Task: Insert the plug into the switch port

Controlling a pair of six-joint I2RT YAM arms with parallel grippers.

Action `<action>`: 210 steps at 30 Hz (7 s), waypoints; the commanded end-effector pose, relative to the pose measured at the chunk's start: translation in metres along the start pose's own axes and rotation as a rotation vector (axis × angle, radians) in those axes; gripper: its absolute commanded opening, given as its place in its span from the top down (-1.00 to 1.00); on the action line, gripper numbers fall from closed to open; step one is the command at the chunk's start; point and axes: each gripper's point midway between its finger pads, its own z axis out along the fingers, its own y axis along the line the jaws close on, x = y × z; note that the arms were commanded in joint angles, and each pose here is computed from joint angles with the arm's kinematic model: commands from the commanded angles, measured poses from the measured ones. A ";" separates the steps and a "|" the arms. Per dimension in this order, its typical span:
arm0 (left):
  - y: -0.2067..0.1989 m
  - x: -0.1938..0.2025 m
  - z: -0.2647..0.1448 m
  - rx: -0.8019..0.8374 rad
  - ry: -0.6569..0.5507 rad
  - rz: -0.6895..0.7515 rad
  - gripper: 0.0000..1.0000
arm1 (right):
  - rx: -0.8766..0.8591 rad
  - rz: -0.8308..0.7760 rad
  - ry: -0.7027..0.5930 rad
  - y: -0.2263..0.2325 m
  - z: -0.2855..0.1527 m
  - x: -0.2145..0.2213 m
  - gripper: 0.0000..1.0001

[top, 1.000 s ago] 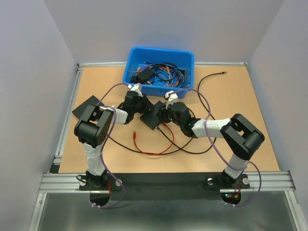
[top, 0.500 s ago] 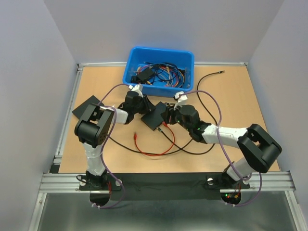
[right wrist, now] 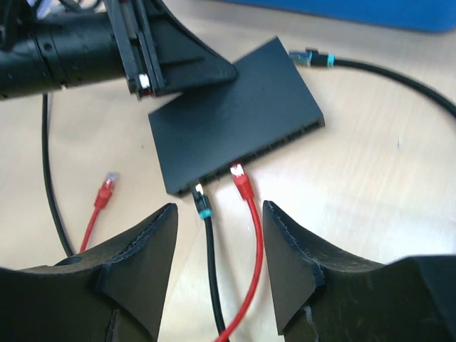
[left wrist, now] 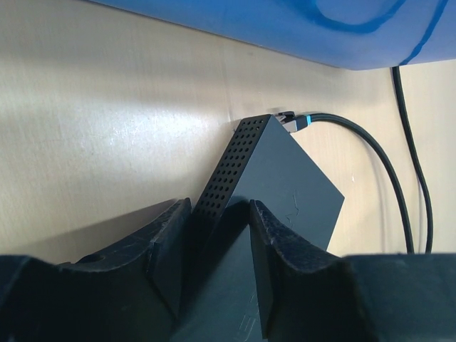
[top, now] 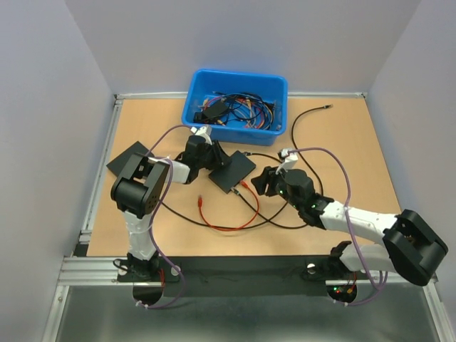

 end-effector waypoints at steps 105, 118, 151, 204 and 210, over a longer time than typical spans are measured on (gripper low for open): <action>0.025 -0.023 -0.229 -0.009 -0.823 -0.071 -0.11 | -0.148 0.279 0.392 0.079 0.143 0.107 -0.43; 0.035 -0.023 -0.232 -0.034 -0.857 -0.118 -0.19 | -0.283 0.361 0.412 0.139 0.199 0.127 -0.43; 0.059 -0.049 -0.264 -0.301 -0.933 -0.226 -0.29 | -0.470 -0.046 0.254 0.144 0.009 0.007 -0.80; 0.050 -0.069 -0.331 -0.380 -1.041 -0.091 -0.23 | -0.343 0.173 0.227 0.064 -0.107 0.065 -1.00; 0.049 -0.069 -0.331 -0.374 -1.043 -0.091 -0.23 | -0.350 0.173 0.231 0.064 -0.107 0.068 -0.99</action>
